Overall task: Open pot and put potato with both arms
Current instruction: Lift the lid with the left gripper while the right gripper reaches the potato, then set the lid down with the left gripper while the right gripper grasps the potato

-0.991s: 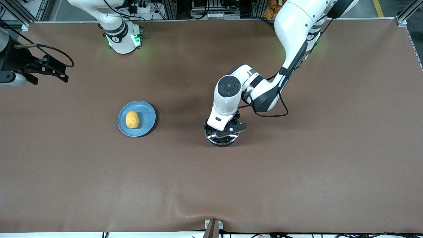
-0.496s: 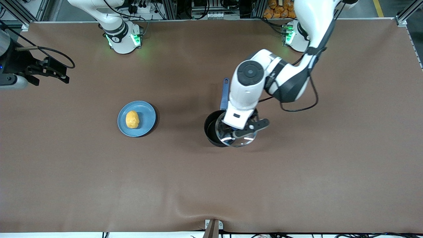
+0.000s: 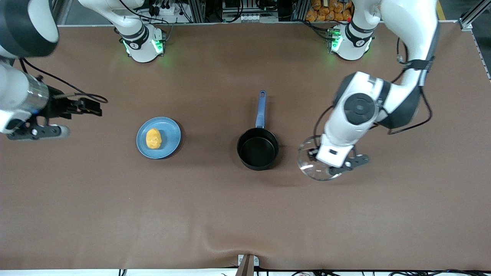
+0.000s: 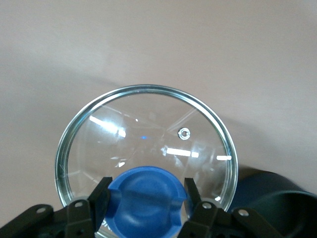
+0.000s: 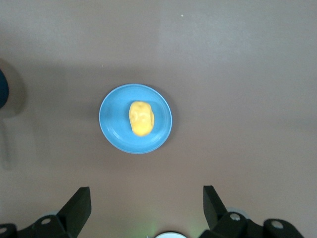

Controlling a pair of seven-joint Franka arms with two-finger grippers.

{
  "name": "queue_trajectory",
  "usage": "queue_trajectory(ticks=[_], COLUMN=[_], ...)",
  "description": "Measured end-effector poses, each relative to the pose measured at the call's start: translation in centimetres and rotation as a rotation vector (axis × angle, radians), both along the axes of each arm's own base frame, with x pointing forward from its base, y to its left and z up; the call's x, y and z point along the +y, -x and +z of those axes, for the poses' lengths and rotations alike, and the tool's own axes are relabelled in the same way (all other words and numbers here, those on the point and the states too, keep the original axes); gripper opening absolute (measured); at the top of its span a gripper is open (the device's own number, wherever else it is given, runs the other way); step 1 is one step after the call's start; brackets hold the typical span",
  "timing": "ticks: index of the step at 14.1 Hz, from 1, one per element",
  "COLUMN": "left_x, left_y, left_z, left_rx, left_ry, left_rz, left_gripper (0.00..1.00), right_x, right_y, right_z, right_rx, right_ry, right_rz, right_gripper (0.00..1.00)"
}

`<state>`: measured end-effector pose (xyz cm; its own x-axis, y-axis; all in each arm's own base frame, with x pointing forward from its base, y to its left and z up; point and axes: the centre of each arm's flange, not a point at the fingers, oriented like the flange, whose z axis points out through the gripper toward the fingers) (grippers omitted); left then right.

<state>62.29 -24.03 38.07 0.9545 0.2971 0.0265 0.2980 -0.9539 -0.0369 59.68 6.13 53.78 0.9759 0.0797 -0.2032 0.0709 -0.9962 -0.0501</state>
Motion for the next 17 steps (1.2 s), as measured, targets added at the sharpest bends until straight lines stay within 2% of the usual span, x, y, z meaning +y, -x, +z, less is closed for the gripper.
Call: queue_trajectory(ticks=[2,4,10,13,17], left_x=[3.3,5.0,5.1,5.1,5.0], left_y=[-0.1,-0.3,-0.4,-0.5,-0.4], left_z=[-1.3,-3.1,-11.7,-15.6,-16.6], left_rx=[0.02,0.013,0.039,0.049,0.054], left_ry=[-0.003,0.006,0.044,0.059,0.044], left_rz=[-0.017,-0.011,-0.012,-0.017,-0.039], left_gripper=[0.64,0.64,0.64,0.64,0.64], right_x=[0.1,0.1,2.0,3.3,4.1], right_y=[-0.9,-0.9,1.1,2.2,3.2], right_z=[-4.5,-8.4,-18.3,-22.1,-26.3], right_rx=[-0.006,-0.009,-0.071,-0.054,-0.059], right_ry=[-0.001,-0.001,-0.005,-0.004,-0.005], right_rz=[-0.005,-0.009,0.011,0.031,0.035], right_gripper=[1.0,1.0,1.0,1.0,1.0])
